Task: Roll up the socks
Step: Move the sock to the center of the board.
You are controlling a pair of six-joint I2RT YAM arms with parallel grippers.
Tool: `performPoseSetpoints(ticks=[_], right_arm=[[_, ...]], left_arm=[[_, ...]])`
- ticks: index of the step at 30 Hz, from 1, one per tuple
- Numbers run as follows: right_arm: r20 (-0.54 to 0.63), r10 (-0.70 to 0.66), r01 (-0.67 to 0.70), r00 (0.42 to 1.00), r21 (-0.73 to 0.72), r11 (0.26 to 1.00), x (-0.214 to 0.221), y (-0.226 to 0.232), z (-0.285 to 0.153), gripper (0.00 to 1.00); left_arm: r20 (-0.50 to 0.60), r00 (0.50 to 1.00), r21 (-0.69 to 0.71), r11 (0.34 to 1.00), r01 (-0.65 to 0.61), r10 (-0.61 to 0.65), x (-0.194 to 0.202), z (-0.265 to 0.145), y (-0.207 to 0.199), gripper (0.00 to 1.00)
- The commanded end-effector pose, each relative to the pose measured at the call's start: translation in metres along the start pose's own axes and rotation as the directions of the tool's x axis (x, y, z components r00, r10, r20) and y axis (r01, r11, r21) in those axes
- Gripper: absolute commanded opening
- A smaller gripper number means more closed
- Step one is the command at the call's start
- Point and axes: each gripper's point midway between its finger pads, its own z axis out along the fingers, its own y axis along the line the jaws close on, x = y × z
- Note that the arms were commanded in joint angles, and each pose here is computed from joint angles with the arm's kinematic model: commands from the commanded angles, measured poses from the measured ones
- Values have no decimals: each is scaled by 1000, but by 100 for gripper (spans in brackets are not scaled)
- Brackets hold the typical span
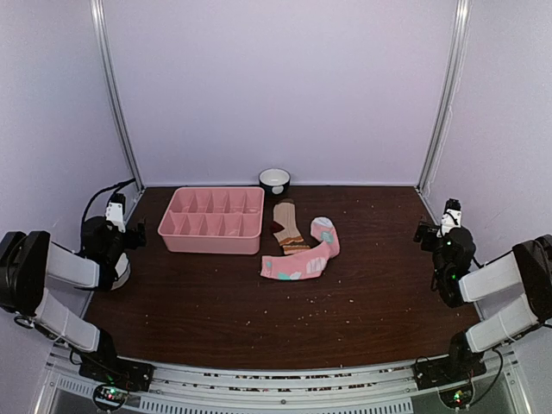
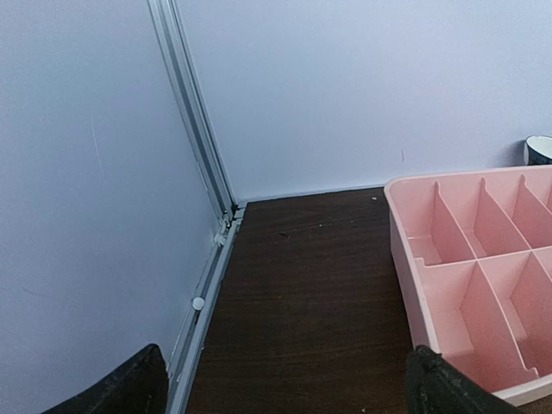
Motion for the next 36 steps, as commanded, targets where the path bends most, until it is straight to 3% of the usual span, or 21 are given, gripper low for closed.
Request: performPoseSetpoints(ticks=[1, 6, 9, 12, 15, 17, 21, 22, 23, 25, 29, 36], right_arm=[[18, 6, -6, 1000, -1, 1000, -6, 0, 2, 100], [11, 17, -17, 1000, -2, 1000, -6, -1, 4, 100], [33, 67, -69, 997, 89, 994, -8, -21, 0, 100], [72, 68, -73, 995, 57, 996, -14, -20, -8, 100], [98, 85, -94, 992, 85, 992, -30, -29, -21, 100], [32, 108, -112, 994, 161, 981, -39, -41, -21, 100], [-66, 231, -197, 971, 326, 924, -66, -66, -24, 100], [-112, 259, -216, 959, 301, 929, -70, -61, -24, 100], [-172, 228, -206, 958, 136, 969, -73, -32, -20, 100], [-222, 189, -230, 956, -173, 958, -79, 26, -26, 100], [-321, -62, -53, 945, -338, 940, -65, 116, -60, 100], [-411, -350, 53, 842, -583, 811, -11, 262, -132, 100]], left_arm=[[43, 999, -10, 1000, 2, -2, -9, 0, 2, 98], [43, 999, -10, 1000, 1, -1, -9, 0, 2, 98], [45, 999, -10, 1000, 2, -2, -10, 0, 2, 98], [48, 999, -13, 1000, 3, -3, -24, 1, 5, 98], [-106, 994, -20, 1000, -10, 8, -30, 12, 12, 98], [-200, 976, 25, 996, -80, 84, -41, 18, 11, 98], [-393, 899, 130, 980, -152, 192, -43, 17, 8, 98], [-421, 882, 164, 974, -157, 213, -43, 13, 6, 97], [-438, 867, 193, 967, -165, 236, -42, 9, 3, 96], [-433, 863, 241, 956, -168, 261, -47, -3, -1, 96], [-389, 881, 339, 931, -134, 269, -69, -29, -16, 96], [-363, 889, 532, 846, -48, 279, -84, -68, -48, 98]])
